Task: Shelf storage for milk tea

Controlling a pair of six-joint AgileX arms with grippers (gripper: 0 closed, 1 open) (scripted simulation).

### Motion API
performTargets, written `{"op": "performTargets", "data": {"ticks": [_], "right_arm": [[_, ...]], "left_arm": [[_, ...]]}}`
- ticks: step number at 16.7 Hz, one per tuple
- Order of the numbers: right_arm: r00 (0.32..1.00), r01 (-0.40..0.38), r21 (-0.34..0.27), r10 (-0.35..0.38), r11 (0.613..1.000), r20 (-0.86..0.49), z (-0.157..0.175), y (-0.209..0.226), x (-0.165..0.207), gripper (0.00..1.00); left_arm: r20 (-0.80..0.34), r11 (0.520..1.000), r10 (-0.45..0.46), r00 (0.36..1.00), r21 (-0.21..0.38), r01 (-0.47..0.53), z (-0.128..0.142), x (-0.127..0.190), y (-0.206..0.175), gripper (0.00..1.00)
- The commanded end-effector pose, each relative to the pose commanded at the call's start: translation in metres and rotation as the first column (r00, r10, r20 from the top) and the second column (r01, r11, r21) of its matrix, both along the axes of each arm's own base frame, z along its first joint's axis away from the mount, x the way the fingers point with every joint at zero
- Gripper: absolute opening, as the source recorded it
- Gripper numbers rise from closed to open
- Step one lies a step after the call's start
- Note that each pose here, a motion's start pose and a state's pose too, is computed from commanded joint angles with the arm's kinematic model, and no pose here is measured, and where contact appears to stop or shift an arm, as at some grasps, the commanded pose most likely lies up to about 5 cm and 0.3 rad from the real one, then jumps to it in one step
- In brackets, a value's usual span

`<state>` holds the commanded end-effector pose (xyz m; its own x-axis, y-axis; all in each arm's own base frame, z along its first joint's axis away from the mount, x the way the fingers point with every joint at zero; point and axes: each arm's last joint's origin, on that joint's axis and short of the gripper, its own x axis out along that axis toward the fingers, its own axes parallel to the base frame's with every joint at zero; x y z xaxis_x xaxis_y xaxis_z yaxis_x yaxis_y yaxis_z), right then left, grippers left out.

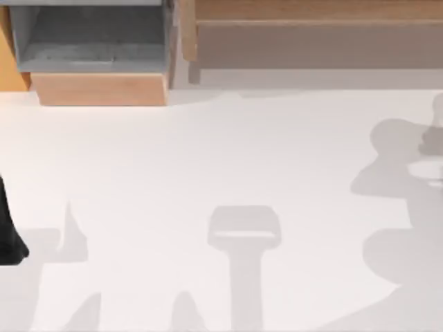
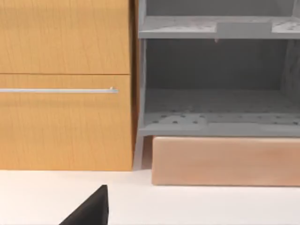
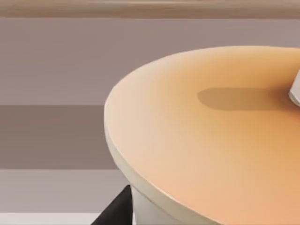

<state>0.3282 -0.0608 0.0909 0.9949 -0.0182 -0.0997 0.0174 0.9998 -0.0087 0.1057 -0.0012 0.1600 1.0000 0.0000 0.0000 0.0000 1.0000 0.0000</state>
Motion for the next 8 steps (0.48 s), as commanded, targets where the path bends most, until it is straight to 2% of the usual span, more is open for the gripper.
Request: {"op": "performTargets", "data": {"ticks": [8], "right_arm": [[1.000, 0.000, 0.000, 0.000, 1.000, 0.000, 0.0092, 0.0000, 0.0000, 0.00]], "left_arm": [[0.000, 1.000, 0.000, 1.000, 0.000, 0.000, 0.0000, 0.0000, 0.0000, 1.00]]}}
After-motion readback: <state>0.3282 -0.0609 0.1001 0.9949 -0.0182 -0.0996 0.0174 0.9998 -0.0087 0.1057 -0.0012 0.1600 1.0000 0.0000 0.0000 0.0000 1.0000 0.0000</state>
